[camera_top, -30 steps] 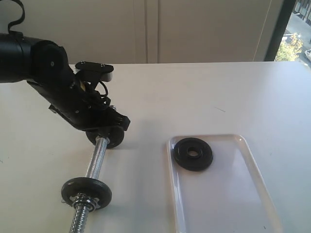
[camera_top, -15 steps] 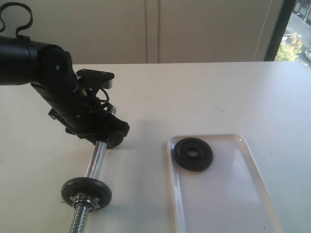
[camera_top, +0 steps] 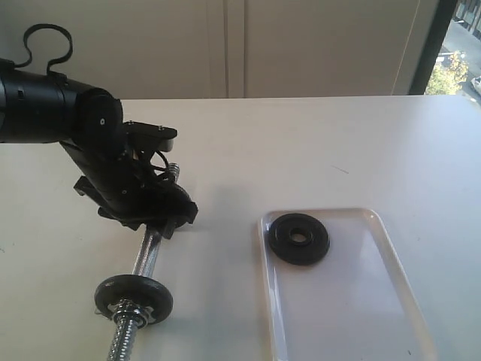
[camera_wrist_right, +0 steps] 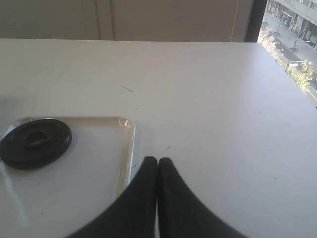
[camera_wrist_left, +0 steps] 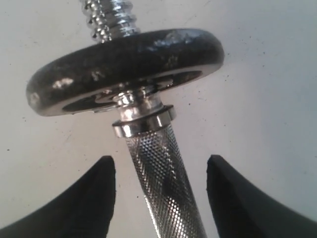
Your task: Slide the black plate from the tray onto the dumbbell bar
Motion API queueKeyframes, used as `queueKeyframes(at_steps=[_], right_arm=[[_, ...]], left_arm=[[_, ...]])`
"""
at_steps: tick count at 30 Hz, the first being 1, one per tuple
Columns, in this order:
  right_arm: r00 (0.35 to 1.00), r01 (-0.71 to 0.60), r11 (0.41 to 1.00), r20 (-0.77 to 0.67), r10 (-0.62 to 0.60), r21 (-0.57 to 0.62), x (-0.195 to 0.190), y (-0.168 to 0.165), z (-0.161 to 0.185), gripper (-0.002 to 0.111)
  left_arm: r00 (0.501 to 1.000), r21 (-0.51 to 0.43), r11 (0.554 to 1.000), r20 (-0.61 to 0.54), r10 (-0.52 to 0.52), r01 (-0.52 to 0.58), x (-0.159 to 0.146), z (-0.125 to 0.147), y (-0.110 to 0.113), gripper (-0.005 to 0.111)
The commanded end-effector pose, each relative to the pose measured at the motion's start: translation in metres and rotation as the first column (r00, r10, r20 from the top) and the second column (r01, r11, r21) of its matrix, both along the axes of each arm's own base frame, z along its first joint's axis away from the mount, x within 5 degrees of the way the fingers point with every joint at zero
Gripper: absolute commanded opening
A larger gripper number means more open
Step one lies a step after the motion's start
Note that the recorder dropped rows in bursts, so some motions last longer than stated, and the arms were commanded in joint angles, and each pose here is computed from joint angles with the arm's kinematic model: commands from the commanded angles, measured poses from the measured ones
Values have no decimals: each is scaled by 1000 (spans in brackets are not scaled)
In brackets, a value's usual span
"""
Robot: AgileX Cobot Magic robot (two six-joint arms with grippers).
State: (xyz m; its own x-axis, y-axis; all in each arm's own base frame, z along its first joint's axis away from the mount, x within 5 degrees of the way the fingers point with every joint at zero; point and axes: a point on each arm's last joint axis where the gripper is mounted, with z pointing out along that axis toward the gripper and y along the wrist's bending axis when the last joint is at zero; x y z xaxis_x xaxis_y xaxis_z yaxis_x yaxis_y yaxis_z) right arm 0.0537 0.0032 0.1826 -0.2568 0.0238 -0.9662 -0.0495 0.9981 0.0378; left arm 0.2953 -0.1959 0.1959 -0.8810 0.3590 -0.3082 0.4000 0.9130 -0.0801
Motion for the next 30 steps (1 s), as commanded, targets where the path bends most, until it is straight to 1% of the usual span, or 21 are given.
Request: queueKeyframes(at_steps=[1, 7, 19, 21, 25, 30], right_arm=[[1000, -2, 1000, 9, 2, 2, 0, 0, 0, 0], [1000, -2, 1000, 9, 2, 2, 0, 0, 0, 0], [1000, -2, 1000, 9, 2, 2, 0, 0, 0, 0], [1000, -2, 1000, 9, 2, 2, 0, 0, 0, 0], [1000, -2, 1000, 9, 2, 2, 0, 0, 0, 0], [1000, -2, 1000, 9, 2, 2, 0, 0, 0, 0]], left_arm=[[1000, 12, 1000, -21, 8, -8, 2, -10, -2, 59], [1000, -8, 1000, 2, 14, -14, 7, -16, -5, 59], [1000, 8, 1000, -15, 12, -12, 9, -28, -6, 58], [1000, 8, 1000, -15, 12, -12, 10, -29, -7, 55], [1000, -5, 1000, 5, 13, -13, 11, -28, -8, 38], [1000, -10, 1000, 13, 13, -13, 12, -28, -8, 23]])
